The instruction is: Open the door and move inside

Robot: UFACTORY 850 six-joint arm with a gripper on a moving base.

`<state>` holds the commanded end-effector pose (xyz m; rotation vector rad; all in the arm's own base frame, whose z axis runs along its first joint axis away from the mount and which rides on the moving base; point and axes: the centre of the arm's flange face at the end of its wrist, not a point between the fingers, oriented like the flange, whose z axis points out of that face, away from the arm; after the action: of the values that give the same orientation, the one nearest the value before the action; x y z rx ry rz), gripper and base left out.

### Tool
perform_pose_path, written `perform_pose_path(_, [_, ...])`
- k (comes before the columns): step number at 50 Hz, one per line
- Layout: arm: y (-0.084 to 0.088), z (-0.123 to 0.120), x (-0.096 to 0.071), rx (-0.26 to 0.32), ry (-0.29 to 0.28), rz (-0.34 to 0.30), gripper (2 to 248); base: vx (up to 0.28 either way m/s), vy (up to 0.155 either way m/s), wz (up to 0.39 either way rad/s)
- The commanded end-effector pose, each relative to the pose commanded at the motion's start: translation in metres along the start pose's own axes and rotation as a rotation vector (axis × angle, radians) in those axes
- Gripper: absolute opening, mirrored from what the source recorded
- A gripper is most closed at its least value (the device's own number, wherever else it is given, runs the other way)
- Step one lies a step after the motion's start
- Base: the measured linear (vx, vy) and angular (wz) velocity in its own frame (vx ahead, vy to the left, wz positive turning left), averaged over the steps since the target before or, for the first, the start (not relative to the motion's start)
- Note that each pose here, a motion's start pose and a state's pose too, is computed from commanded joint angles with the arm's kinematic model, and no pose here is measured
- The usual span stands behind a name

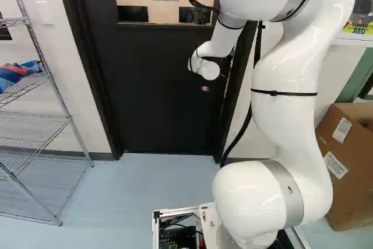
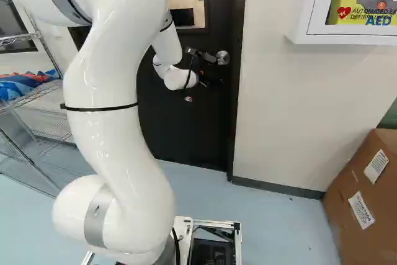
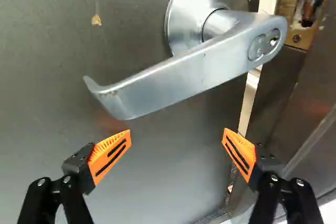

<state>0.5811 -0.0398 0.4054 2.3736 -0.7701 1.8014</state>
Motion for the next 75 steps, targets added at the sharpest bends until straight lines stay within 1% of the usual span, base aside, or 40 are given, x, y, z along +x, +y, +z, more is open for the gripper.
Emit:
perform_pose_path(64, [-0.063,0.111,0.001,0.056,0.075,0.023,247,0.000,0.000,0.000])
perform_pose_path(75, [-0.068,0.119,0.000,0.062,0.082,0.026,247,0.000,0.000,0.000])
